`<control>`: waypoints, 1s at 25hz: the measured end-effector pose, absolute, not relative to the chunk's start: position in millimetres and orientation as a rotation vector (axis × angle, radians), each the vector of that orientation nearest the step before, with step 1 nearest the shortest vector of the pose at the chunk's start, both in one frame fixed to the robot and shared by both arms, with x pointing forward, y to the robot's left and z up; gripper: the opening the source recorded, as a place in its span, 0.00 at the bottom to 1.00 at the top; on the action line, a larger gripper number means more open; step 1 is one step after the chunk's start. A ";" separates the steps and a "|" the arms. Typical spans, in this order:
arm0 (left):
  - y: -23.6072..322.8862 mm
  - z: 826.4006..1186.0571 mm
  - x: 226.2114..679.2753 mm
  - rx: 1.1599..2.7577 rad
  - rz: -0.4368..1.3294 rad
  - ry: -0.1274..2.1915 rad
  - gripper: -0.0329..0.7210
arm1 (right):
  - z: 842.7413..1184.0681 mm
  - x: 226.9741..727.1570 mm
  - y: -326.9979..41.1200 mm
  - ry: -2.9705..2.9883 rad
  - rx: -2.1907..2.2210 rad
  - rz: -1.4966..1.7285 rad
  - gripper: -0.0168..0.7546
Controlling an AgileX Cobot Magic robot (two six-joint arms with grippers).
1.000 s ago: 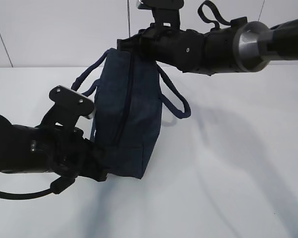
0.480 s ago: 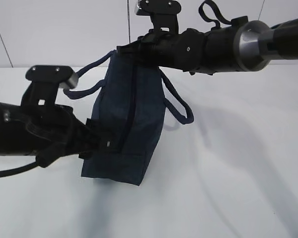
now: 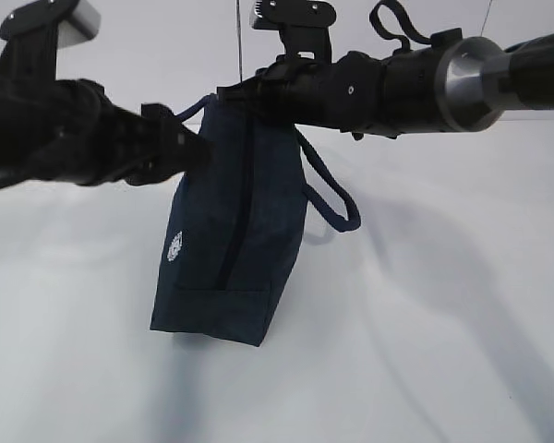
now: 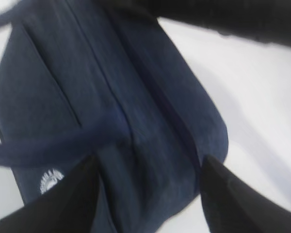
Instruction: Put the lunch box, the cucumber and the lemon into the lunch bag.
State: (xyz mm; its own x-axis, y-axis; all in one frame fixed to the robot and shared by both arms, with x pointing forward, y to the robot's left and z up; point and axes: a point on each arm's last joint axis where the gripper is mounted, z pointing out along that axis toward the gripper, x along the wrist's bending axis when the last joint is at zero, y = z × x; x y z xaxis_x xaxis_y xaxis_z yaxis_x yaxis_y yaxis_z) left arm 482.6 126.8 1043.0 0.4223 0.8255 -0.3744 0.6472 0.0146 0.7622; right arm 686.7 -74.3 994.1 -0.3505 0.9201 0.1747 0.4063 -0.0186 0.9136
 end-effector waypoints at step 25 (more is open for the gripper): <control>115.8 1017.4 562.9 1.961 0.031 1.323 0.07 | 993.7 686.5 -74.2 1.776 1.376 1.353 0.02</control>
